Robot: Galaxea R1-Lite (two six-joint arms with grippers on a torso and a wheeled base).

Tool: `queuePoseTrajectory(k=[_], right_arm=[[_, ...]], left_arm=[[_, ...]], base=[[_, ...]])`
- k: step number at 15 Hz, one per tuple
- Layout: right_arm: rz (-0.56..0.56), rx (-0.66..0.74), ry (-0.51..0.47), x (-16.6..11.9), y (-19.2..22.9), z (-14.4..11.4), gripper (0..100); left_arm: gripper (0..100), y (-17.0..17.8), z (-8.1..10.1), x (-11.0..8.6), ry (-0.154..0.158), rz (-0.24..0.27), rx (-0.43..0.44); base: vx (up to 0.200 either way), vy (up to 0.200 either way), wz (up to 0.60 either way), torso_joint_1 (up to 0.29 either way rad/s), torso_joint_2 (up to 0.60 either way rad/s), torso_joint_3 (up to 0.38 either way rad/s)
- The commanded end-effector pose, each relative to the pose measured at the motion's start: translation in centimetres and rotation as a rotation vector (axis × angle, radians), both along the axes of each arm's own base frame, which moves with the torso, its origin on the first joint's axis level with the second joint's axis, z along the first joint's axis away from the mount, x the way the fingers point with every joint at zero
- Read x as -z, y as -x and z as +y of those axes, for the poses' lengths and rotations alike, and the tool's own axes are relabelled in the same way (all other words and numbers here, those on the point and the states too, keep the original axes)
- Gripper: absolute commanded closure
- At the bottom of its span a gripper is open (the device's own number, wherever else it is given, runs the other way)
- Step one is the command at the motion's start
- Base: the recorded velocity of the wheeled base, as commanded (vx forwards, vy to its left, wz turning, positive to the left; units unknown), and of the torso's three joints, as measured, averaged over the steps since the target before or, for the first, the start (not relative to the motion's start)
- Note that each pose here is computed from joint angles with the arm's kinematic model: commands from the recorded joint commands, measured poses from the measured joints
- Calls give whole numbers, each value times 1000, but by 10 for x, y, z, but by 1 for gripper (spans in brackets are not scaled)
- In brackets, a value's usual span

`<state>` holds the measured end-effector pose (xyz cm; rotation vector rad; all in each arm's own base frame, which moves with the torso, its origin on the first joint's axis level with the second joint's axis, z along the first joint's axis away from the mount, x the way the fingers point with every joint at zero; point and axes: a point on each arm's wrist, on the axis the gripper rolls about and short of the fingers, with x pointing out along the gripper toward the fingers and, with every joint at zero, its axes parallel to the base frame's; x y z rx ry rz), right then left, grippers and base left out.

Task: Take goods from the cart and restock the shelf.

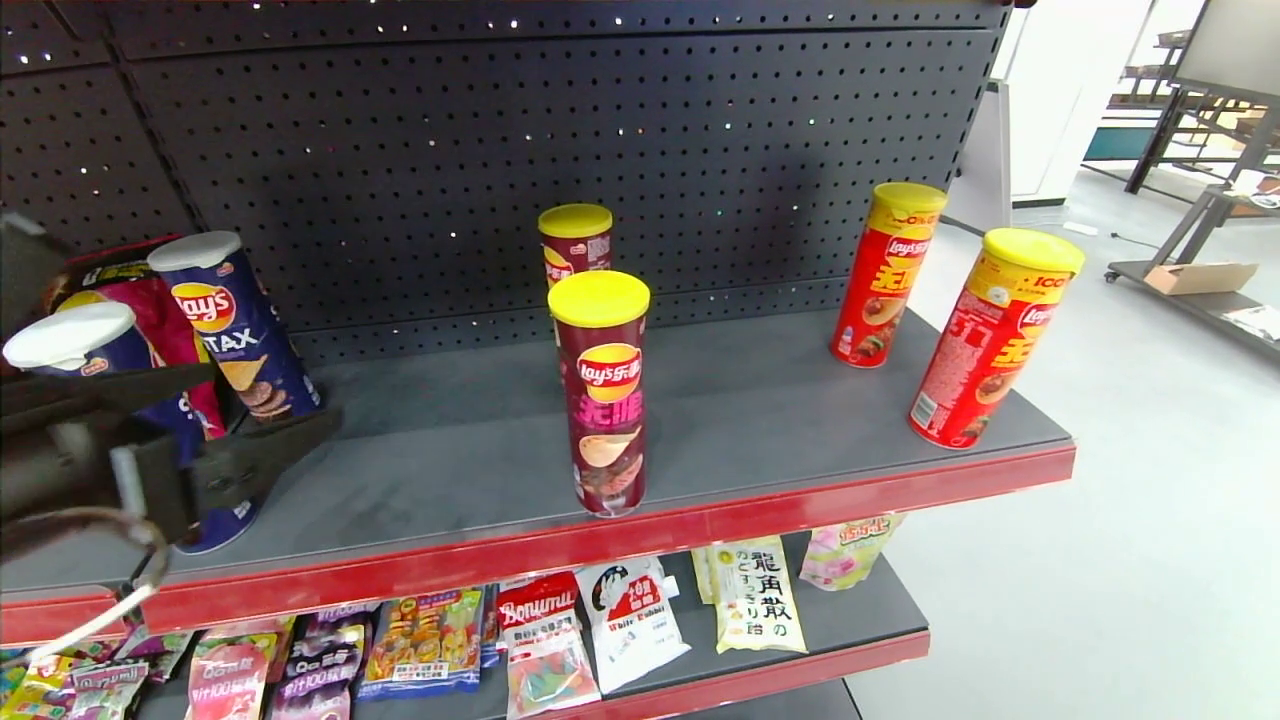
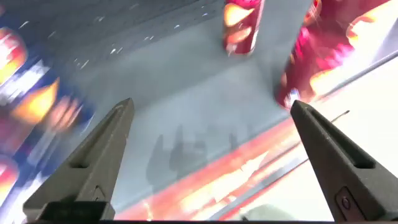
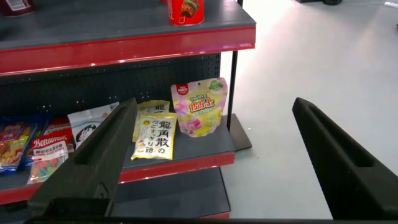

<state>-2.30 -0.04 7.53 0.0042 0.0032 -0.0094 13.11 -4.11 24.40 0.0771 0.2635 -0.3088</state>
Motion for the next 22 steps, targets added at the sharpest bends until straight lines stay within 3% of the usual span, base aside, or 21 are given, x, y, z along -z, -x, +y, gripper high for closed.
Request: queuePoseTrajectory(k=[1,3,6,8,9,10,11,13,18,22], right_arm=[[1,0,0,0,0,0,0],[1,0,0,0,0,0,0],[1,0,0,0,0,0,0],[1,0,1,0,0,0,0],[1,-2,3,0,0,0,0],[1,-2,3,0,0,0,0],[1,-2,3,0,0,0,0],[1,-2,3,0,0,0,0],[1,-2,3,0,0,0,0],[1,-2,3,0,0,0,0]], left_arm=[[0,92,36,7,148,-81,-216],[0,101,41,22,127,-9,-346],[0,116,42,47,98,15,-360],[0,134,43,73,113,-43,-322],[0,142,43,81,104,-70,-304],[0,152,44,96,61,-99,-296],[0,157,44,103,47,-111,-291],[0,160,44,112,28,-111,-287],[0,162,44,115,32,-129,-285],[0,163,44,133,25,-128,-279]], base=[[0,0,0,0,0,0],[0,0,0,0,0,0],[0,0,0,0,0,0],[0,0,0,0,0,0],[0,0,0,0,0,0],[0,0,0,0,0,0],[0,0,0,0,0,0],[0,0,300,1,-1,1],[0,0,600,3,2,3],[0,0,300,-2,0,2]])
